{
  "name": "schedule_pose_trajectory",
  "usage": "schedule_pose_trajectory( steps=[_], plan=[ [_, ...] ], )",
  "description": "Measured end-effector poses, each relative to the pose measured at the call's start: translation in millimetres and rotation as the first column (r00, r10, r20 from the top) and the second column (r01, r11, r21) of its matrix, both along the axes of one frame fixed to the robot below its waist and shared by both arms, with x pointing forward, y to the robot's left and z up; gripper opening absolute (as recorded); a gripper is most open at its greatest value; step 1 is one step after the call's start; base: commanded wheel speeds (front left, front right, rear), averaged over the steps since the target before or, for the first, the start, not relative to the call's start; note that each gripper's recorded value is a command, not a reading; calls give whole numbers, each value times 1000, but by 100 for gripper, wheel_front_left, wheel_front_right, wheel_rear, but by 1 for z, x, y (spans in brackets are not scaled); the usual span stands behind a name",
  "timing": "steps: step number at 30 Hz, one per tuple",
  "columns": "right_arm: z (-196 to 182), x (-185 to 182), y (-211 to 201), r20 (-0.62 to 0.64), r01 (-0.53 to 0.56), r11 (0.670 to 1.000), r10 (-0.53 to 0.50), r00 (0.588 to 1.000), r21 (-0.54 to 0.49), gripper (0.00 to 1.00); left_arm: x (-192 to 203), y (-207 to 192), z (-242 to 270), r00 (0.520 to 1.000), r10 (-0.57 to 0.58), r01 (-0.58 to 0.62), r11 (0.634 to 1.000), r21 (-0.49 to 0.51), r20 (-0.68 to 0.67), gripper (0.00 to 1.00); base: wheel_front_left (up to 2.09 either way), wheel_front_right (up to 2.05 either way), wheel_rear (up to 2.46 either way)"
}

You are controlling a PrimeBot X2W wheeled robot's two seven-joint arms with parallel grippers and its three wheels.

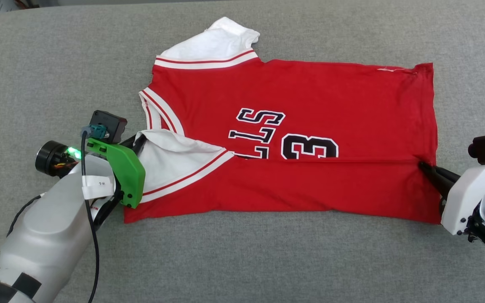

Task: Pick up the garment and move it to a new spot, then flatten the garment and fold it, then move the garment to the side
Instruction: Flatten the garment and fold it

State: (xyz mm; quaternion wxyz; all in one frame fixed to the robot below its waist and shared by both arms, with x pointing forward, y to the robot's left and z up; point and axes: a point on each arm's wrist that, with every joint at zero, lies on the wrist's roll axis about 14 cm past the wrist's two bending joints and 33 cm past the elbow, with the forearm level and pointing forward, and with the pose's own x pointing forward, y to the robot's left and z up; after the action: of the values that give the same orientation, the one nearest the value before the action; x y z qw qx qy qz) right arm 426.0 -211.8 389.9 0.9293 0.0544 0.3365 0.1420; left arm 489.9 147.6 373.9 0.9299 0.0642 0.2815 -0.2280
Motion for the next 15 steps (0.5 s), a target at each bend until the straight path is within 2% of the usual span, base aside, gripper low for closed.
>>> schedule_pose_trajectory(
  steps=[8,9,10,15],
  plan=[
    [-13,0,-3,-19,8,1000,-8,1000,-11,0,-1,-2,-12,1000,13,-13,1000,-6,-26,0,0,0,0],
    [-12,-1,-2,-14,9,1000,-9,1000,-8,31,-1,-1,-11,1000,16,-16,1000,-9,-25,31,0,0,0],
    [-10,0,-1,-2,7,1000,-7,1000,-4,100,-2,-1,-11,1000,18,-18,1000,-9,-25,100,0,0,0],
    [16,4,5,100,-4,1000,1,995,26,100,-6,6,7,1000,21,-21,1000,-3,21,100,0,0,0]
  ],
)
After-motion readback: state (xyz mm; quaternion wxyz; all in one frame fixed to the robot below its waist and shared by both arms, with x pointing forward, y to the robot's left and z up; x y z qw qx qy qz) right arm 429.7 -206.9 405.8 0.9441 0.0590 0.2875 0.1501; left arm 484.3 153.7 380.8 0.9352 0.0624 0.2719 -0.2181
